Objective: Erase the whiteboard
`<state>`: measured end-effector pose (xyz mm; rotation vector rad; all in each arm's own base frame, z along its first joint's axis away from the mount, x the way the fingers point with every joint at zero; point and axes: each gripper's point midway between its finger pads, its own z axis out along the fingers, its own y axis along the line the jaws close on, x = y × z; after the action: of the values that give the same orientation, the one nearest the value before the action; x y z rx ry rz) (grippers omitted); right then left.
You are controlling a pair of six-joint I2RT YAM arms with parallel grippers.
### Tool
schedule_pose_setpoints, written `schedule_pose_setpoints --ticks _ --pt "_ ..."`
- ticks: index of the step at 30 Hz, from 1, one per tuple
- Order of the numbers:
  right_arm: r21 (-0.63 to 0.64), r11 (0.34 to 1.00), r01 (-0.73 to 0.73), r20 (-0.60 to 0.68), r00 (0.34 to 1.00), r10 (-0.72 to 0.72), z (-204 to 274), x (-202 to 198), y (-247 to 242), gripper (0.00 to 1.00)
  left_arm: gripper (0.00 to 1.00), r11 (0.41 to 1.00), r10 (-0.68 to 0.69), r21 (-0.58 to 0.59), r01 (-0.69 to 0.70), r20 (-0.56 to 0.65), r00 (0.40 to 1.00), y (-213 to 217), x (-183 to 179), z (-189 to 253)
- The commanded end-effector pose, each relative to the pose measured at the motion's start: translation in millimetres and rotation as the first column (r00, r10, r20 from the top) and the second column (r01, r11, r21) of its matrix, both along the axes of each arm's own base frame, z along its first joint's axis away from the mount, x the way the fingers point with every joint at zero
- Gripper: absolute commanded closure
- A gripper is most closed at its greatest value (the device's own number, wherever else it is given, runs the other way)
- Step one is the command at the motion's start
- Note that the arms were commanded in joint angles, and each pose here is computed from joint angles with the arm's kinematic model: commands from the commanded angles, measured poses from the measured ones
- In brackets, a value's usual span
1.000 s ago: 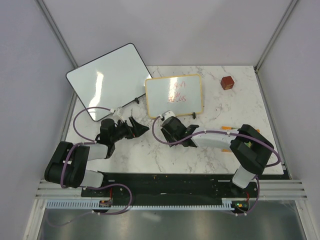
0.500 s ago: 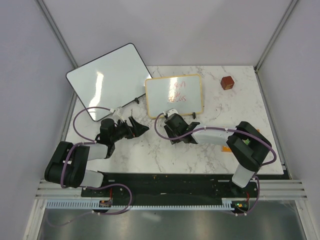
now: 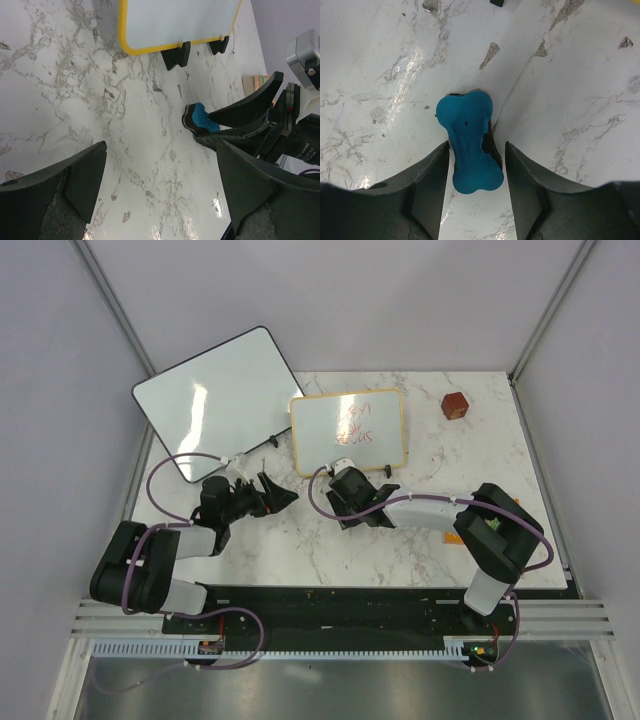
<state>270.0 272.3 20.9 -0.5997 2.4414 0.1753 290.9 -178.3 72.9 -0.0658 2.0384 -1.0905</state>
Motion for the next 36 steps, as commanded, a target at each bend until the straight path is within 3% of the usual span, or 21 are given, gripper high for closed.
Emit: schedule_pose_setpoints --ticks 1,3,11,15,17,21,27,36 --pt "0.035 0.999 -0.003 0.017 1.0 0.003 6 9 13 0.44 0.04 1.0 -0.005 -0.029 0.006 0.025 1.0 -3 8 12" --pt "0.028 1.0 -0.003 0.008 1.0 0.002 3 10 14 0.45 0.04 1.0 -0.009 -0.03 0.01 0.024 1.0 -4 8 12" --pt "0.016 0.999 0.051 0.02 0.998 -0.051 5 16 7 0.72 0.04 0.999 -0.019 -0.038 0.021 0.045 0.999 -5 7 16" --pt "0.024 0.997 0.07 0.036 0.997 -0.071 11 17 2 0.94 0.04 0.999 -0.028 -0.041 0.03 0.049 0.998 -5 10 18" --pt "0.03 0.996 0.079 0.048 0.996 -0.08 15 19 0 0.99 0.04 0.998 -0.028 -0.047 0.031 0.055 0.998 -5 14 22" --pt "0.055 0.993 0.104 0.075 0.991 -0.108 29 28 -6 1.0 0.03 0.998 -0.015 -0.065 0.026 0.157 0.987 -7 30 43" --pt "0.169 0.973 0.155 0.176 0.967 -0.185 84 61 -16 1.0 0.03 0.997 0.061 -0.057 -0.045 0.317 0.946 -7 97 89" --pt "0.313 0.929 0.198 0.363 0.879 -0.31 170 115 -38 1.0 0.05 0.986 0.144 -0.125 -0.108 0.339 0.93 -14 172 91"
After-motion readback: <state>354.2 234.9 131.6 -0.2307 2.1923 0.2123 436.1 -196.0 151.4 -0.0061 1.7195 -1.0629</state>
